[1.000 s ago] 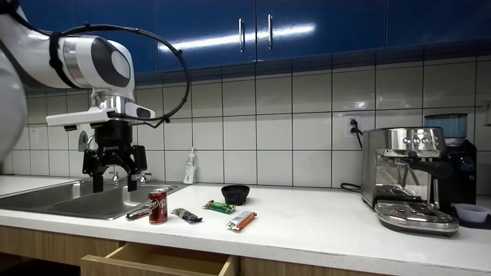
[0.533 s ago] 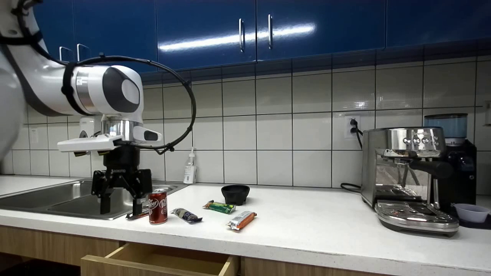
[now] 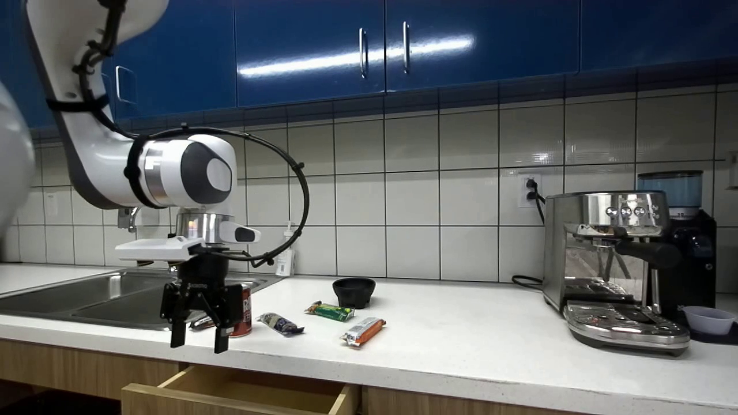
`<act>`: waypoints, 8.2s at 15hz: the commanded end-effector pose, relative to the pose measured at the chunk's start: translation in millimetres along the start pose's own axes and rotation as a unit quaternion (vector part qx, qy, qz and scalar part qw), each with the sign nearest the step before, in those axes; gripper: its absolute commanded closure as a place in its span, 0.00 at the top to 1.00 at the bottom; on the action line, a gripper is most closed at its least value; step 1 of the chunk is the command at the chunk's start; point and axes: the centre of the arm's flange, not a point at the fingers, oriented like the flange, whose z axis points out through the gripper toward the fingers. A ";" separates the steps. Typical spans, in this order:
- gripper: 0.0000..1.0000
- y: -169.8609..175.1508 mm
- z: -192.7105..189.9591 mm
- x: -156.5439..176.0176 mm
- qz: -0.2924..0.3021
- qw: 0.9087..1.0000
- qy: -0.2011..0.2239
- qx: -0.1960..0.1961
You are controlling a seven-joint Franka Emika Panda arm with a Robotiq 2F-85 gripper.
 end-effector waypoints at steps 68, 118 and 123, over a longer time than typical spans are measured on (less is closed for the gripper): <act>1.00 12.5 98.8 101.9 -0.109 0.992 -0.067 -0.007; 1.00 19.0 123.9 -8.8 -0.039 0.996 -0.076 0.039; 1.00 17.2 129.7 -16.3 -0.041 0.994 -0.096 0.038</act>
